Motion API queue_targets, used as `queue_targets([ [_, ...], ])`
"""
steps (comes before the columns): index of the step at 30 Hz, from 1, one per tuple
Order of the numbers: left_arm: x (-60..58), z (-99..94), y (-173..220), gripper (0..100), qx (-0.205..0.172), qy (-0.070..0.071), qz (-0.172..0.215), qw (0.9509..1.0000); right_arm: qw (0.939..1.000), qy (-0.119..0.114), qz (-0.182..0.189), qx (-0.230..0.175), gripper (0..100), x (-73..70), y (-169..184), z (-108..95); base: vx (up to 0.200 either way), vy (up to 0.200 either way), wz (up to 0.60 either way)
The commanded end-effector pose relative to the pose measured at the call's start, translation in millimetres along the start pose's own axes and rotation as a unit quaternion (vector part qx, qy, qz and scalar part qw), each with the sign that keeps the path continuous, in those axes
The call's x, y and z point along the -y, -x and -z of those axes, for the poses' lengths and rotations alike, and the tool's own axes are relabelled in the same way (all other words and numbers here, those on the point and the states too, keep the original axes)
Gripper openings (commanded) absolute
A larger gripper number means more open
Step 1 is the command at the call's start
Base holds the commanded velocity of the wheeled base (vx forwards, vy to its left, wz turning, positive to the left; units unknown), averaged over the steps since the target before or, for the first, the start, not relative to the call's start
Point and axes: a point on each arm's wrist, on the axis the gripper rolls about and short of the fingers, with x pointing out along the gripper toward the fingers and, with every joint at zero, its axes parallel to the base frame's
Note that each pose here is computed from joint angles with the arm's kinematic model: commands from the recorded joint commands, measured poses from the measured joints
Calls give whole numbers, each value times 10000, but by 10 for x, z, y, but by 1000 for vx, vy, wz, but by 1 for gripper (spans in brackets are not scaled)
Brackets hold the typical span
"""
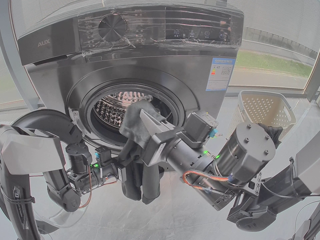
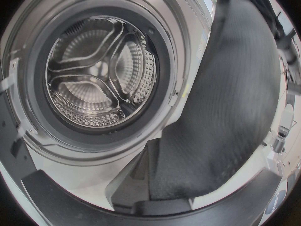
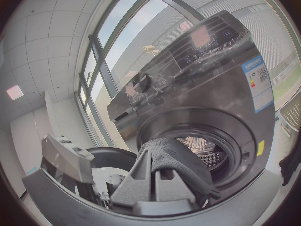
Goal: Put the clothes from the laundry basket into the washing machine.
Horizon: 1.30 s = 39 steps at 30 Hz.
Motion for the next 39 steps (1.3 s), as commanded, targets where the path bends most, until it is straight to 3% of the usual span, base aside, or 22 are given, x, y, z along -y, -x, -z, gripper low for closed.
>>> queue_targets([
  [1,-101,-349,130,0,614,-71,-227,9978,9986,203,368,-313,0,271,164,40,0,0,0],
  [8,-87,-573,216,0,986,-104,-259,9947,9940,383,550,-864,0,438,364,231,0,0,0],
  [16,-59,-670,262,0,1136,-151,-240,9931,9928,377,573,-986,0,459,403,283,0,0,0],
  [17,-54,-675,264,0,1151,-157,-232,9930,9927,379,575,-993,100,460,404,285,0,0,0],
  [21,-28,-717,293,0,1207,-163,-206,9923,9905,418,633,-1145,100,497,458,323,0,0,0],
  [23,-12,-736,308,0,1237,-98,-181,9921,9822,576,723,-1637,100,582,667,462,0,0,0],
  [25,-4,-771,332,0,1295,-65,-172,9914,9774,633,758,-1869,100,619,768,521,0,0,0],
  [27,16,-816,372,0,1361,-12,-151,9906,9689,729,825,-2218,100,677,935,601,0,0,0],
  [28,22,-816,375,0,1360,-4,-143,9906,9682,743,836,-2238,100,684,945,604,0,0,0],
  [29,47,-873,419,0,1455,47,-118,9893,9617,800,841,-2483,100,715,1059,649,0,0,0],
  [31,54,-906,441,0,1514,105,-119,9883,9597,808,821,-2563,100,729,1115,661,0,0,0],
  [32,71,-951,474,0,1594,199,-87,9870,9559,806,806,-2708,100,746,1184,691,0,0,0],
  [36,112,-1000,548,0,1671,330,-31,9854,9515,784,863,-2847,100,772,1225,743,0,0,0],
  [39,147,-978,572,0,1618,302,-5,9864,9542,770,937,-2735,100,810,1202,716,0,0,0],
])
